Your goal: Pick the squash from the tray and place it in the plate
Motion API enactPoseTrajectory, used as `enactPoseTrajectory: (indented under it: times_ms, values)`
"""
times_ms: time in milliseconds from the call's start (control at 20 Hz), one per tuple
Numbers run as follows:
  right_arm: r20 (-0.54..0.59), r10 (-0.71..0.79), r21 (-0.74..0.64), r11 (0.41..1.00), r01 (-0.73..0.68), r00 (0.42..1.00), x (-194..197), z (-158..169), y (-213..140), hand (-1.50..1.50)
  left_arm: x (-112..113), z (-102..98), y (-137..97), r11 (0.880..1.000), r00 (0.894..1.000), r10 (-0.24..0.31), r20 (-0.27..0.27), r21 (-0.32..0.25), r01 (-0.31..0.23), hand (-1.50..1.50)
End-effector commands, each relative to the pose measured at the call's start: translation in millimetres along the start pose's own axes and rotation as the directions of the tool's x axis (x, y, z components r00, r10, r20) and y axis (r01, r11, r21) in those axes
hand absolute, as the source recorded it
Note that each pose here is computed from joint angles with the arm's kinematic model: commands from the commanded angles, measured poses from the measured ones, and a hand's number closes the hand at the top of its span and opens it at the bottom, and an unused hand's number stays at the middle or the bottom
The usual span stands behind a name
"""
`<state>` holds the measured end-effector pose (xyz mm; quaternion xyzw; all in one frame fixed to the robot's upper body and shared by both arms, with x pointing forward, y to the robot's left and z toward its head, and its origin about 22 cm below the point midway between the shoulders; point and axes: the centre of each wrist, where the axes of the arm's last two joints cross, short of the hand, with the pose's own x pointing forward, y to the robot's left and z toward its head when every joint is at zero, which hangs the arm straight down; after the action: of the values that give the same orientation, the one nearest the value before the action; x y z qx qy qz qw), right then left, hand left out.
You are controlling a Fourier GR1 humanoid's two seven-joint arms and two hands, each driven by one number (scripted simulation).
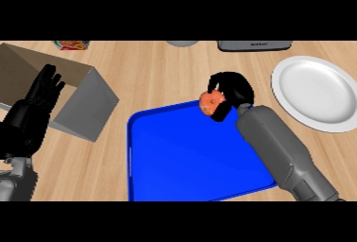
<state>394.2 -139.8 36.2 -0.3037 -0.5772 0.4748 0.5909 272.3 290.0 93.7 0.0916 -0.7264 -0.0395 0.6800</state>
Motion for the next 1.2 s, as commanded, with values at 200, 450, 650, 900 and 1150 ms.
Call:
enactPoseTrajectory:
  times_ms: [200, 450, 650, 900, 1150]
  values:
    - [-0.191, -0.011, -0.558, 0.824, -0.099, 0.982, 1.5, -8.0, -56.3, 1.50, -40.8, 13.4, 1.5, 1.000, 0.979, 0.015, -0.204, -0.011, -0.018, 0.00]
    - [-0.303, -0.106, -0.670, 0.730, -0.133, 0.947, -1.0, -9.0, -76.8, 1.50, -54.4, 16.3, -6.5, 1.000, 0.973, 0.018, -0.228, -0.008, -0.020, 0.00]
    - [-0.327, -0.210, -0.703, 0.706, -0.088, 0.921, -7.2, -4.8, -89.0, 1.50, -53.3, 7.2, -6.5, 1.000, 0.974, 0.018, -0.224, 0.004, -0.017, 0.00]
    - [-0.377, -0.290, -0.739, 0.667, -0.096, 0.880, -53.9, 9.5, -116.4, 1.50, -54.1, 11.0, -3.8, 1.000, 0.976, 0.025, -0.218, 0.018, -0.022, 0.00]
    - [-0.430, -0.303, -0.734, 0.666, -0.134, 0.851, -111.7, 32.6, -114.4, 1.50, -61.9, 17.1, -17.9, 1.000, 0.976, 0.006, -0.219, -0.004, -0.007, 0.00]
